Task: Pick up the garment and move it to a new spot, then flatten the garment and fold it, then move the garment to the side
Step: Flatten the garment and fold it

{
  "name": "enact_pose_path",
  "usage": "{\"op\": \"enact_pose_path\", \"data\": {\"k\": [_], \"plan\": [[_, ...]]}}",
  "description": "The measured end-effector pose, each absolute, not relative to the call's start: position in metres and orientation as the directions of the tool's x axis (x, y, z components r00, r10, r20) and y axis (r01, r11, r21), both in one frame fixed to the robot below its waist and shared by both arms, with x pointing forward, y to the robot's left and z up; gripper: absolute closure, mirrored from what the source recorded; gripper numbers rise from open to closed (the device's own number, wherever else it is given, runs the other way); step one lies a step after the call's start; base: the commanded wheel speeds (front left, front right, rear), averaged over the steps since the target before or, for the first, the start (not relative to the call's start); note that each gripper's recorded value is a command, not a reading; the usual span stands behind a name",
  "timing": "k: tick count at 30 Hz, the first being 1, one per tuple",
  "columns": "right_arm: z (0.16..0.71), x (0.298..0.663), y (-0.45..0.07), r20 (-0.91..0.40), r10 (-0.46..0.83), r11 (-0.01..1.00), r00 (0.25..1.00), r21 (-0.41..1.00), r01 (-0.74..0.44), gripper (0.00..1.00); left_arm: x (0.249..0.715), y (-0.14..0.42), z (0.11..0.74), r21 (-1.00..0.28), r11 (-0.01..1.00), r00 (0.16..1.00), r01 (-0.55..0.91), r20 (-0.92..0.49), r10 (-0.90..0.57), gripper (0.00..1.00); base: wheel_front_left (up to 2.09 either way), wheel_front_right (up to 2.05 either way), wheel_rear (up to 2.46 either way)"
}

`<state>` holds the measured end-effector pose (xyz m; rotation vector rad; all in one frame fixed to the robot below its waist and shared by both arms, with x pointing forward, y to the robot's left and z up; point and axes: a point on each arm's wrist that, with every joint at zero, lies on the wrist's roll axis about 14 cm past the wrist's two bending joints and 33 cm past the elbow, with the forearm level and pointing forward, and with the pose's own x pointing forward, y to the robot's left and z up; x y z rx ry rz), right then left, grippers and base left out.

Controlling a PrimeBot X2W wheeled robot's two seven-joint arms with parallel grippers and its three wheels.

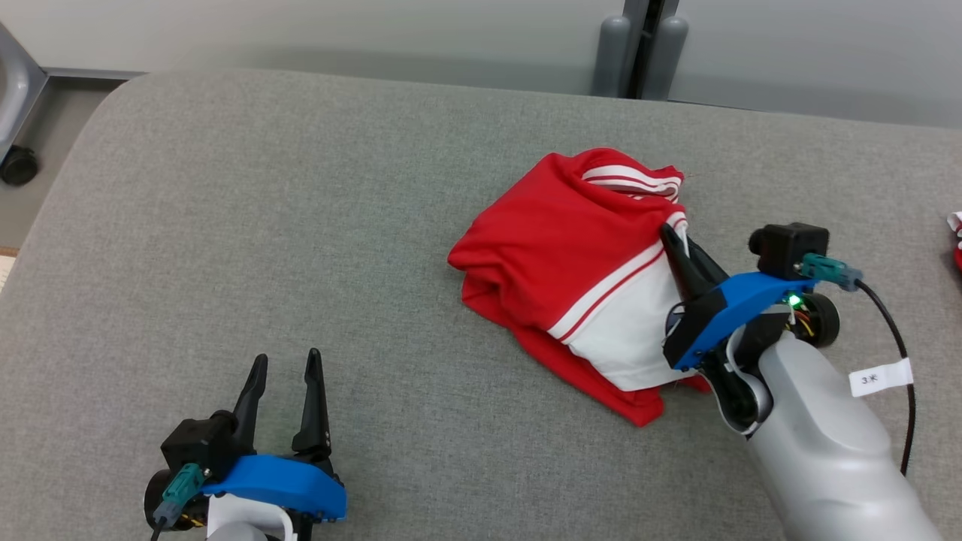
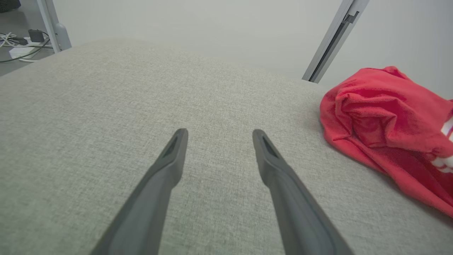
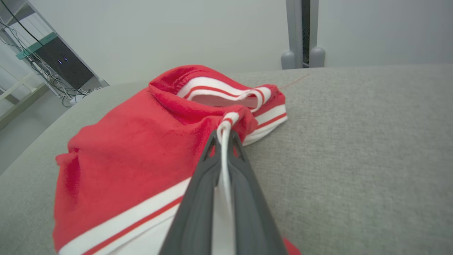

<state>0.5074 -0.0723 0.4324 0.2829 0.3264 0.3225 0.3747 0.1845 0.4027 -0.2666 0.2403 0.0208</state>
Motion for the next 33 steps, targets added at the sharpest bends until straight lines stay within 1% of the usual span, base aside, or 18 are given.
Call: {"op": "enact_pose_path", "data": {"k": [4, 8, 12, 17, 22, 23, 24, 25, 27, 29, 33], "plan": [[0.462, 0.509, -0.052, -0.166, 0.408, 0.893, 0.898, 0.277, -0.355, 1.00, 0.374, 0.181, 0.406, -0.262, 0.964, 0.973, -0.041, -0.228, -0.020, 0.00, 0.00, 0.00, 0.00], [0.494, 0.499, -0.012, -0.072, 0.509, 0.841, 0.858, 0.256, -0.477, 1.00, 0.371, 0.185, 0.413, -0.265, 0.963, 0.978, -0.050, -0.210, -0.007, 0.00, 0.00, 0.00, 0.00], [0.511, 0.473, 0.035, -0.040, 0.632, 0.759, 0.774, 0.236, -0.607, 1.00, 0.368, 0.201, 0.423, -0.260, 0.961, 0.983, -0.090, -0.181, 0.043, 0.00, 0.00, 0.00, 0.00], [0.513, 0.430, 0.088, -0.053, 0.773, 0.623, 0.632, 0.247, -0.742, 1.00, 0.359, 0.227, 0.429, -0.248, 0.957, 0.980, -0.153, -0.164, 0.115, 0.00, 0.00, 0.00, 0.00], [0.492, 0.390, 0.119, -0.119, 0.854, 0.518, 0.507, 0.283, -0.807, 1.00, 0.354, 0.245, 0.434, -0.245, 0.947, 0.974, -0.205, -0.149, 0.172, 0.00, 0.00, 0.00, 0.00], [0.486, 0.385, 0.122, -0.138, 0.862, 0.506, 0.488, 0.282, -0.815, 0.87, 0.353, 0.248, 0.434, -0.244, 0.946, 0.972, -0.213, -0.150, 0.180, 0.00, 0.00, 0.00, 0.00], [0.479, 0.378, 0.125, -0.162, 0.870, 0.493, 0.466, 0.272, -0.826, 0.53, 0.352, 0.249, 0.434, -0.243, 0.945, 0.971, -0.219, -0.150, 0.186, 0.00, 0.00, 0.00, 0.00], [0.473, 0.373, 0.127, -0.179, 0.875, 0.483, 0.449, 0.263, -0.835, 0.00, 0.351, 0.250, 0.434, -0.244, 0.944, 0.970, -0.221, -0.152, 0.188, 0.00, 0.00, 0.00, 0.00], [0.466, 0.368, 0.129, -0.193, 0.882, 0.468, 0.430, 0.246, -0.849, 0.00, 0.350, 0.251, 0.433, -0.244, 0.943, 0.969, -0.225, -0.154, 0.191, 0.00, 0.00, 0.00, 0.00], [0.466, 0.367, 0.129, -0.183, 0.884, 0.466, 0.431, 0.248, -0.849, 0.00, 0.350, 0.251, 0.432, -0.246, 0.942, 0.969, -0.227, -0.156, 0.192, 0.00, 0.00, 0.00, 0.00], [0.472, 0.380, 0.118, -0.141, 0.864, 0.503, 0.483, 0.226, -0.834, 0.00, 0.354, 0.243, 0.430, -0.254, 0.945, 0.972, -0.208, -0.160, 0.171, 0.00, 0.00, 0.00, 0.00]]}}
